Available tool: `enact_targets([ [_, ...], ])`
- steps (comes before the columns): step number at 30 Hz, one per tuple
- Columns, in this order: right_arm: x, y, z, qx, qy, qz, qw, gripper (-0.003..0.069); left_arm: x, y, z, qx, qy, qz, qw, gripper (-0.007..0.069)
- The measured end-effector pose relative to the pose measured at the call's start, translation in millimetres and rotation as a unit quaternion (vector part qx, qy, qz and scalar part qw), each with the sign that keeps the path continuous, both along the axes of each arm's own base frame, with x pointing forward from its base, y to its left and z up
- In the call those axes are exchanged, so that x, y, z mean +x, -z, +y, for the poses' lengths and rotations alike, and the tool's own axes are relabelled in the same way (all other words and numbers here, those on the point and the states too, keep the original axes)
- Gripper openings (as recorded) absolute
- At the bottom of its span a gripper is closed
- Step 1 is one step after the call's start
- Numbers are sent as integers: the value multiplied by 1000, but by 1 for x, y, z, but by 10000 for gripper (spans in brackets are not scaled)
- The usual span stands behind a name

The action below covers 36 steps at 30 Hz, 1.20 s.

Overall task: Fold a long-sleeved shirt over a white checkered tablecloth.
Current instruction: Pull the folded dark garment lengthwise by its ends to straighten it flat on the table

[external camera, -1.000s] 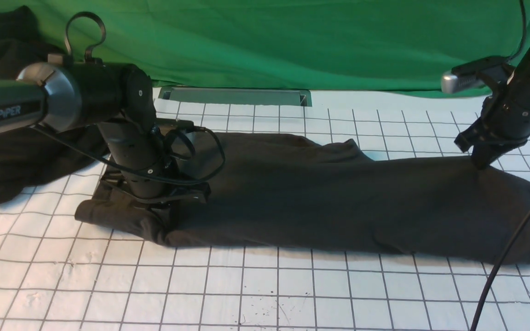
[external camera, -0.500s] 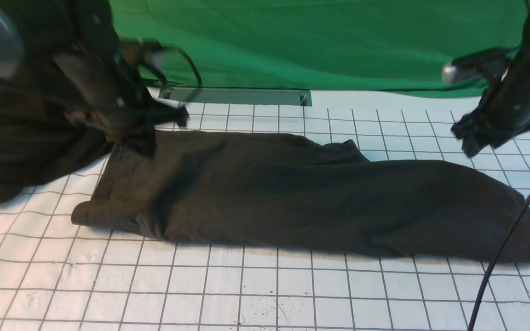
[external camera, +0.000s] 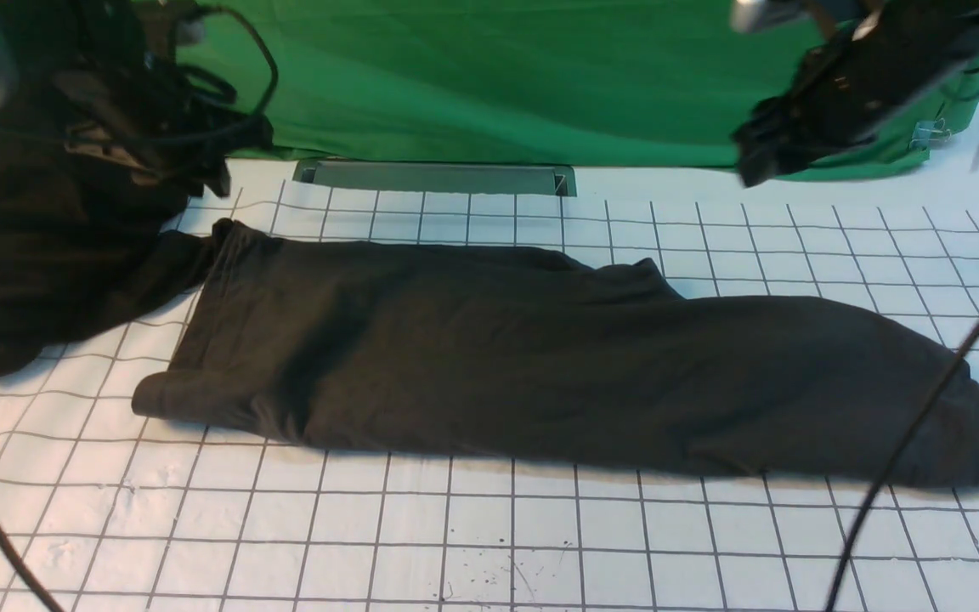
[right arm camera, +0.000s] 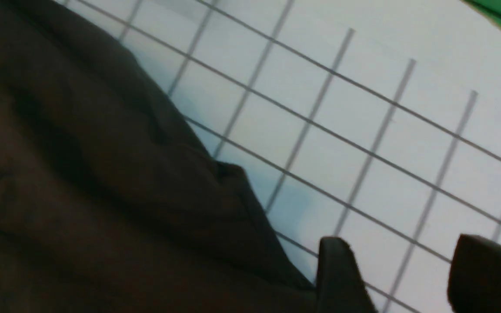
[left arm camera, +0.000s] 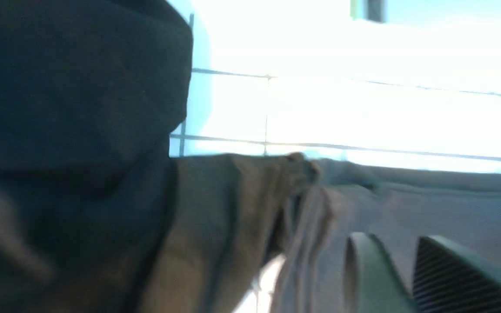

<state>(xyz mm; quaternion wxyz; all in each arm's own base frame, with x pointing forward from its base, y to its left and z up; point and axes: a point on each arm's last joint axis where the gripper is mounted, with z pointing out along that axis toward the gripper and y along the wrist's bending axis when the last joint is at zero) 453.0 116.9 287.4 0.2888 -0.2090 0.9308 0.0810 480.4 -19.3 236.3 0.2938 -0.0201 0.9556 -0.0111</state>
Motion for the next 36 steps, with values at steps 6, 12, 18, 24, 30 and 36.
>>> enact_targets([
  [6,9,40,31,-2,-22,21,1000,346,19,42,-4,8,21,-18,1000,413],
  [12,11,53,38,-4,-27,28,999,346,23,66,-5,8,25,0,1000,388],
  [18,12,52,38,-1,-25,19,1000,347,24,68,-5,18,37,0,999,157],
  [24,15,56,39,0,-23,14,1000,347,24,54,-4,41,50,-9,998,21],
  [30,20,65,40,1,-20,7,1000,346,28,16,-1,65,54,-35,996,20],
  [36,23,75,43,11,-12,10,1000,346,29,7,-1,70,53,-41,995,21],
])
